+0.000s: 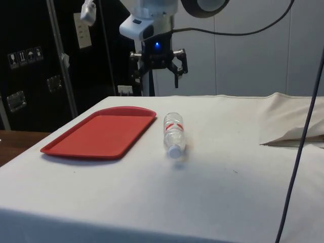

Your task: Place the bottle upright on the tray.

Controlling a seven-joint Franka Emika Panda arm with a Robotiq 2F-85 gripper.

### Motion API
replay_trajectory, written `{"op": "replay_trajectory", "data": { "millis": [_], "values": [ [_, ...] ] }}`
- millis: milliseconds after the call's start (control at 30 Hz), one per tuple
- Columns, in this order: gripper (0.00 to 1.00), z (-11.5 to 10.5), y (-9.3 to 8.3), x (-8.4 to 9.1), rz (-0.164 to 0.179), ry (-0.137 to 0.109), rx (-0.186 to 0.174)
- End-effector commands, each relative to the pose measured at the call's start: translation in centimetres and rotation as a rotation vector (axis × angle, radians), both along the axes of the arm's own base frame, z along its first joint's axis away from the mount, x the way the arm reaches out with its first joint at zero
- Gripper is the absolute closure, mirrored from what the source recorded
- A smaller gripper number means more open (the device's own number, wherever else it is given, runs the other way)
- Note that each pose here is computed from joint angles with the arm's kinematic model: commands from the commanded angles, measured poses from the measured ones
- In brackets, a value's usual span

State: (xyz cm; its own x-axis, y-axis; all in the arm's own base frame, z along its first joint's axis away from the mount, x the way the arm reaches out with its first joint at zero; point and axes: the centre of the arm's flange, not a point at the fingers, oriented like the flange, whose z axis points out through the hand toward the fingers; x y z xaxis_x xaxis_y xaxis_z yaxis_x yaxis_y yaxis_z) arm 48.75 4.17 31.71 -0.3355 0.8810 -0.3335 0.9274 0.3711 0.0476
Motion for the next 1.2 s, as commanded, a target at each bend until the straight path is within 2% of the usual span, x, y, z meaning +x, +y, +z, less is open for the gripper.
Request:
{"op": "replay_trajectory", "data": {
  "millis": [0,200,233,267,300,433,467,500,733,767,800,867,1067,1100,1133,1167],
  "values": [
    [0.0,0.2,0.1,-0.2,0.002,-0.018,-0.017],
    [0.0,-0.3,1.0,-0.8,0.008,-0.037,-0.058],
    [0.0,-0.6,1.0,-0.7,0.005,-0.017,-0.043],
    [0.0,-0.3,1.1,-0.8,0.008,-0.041,-0.063],
    [0.0,-0.4,1.4,-0.9,0.008,-0.049,-0.073],
    [0.0,-0.6,1.8,-1.2,0.009,-0.065,-0.096],
    [0.0,-1.0,1.8,-1.1,0.007,-0.045,-0.082],
    [0.0,-0.7,2.0,-1.3,0.009,-0.07,-0.1],
    [0.0,-1.3,2.9,-2.0,0.012,-0.098,-0.144],
    [0.0,-1.7,2.8,-1.9,0.011,-0.081,-0.132],
    [0.0,-1.6,3.2,-2.2,0.013,-0.103,-0.155],
    [0.0,-1.8,3.4,-2.4,0.014,-0.109,-0.165],
    [0.0,-3.2,4.4,-2.8,0.021,-0.111,-0.188],
    [0.0,-3.3,4.2,-2.9,0.02,-0.098,-0.176],
    [0.0,-3.8,4.6,-2.8,0.021,-0.11,-0.193],
    [0.0,-4.1,4.7,-2.7,0.022,-0.11,-0.195]
  ]
}}
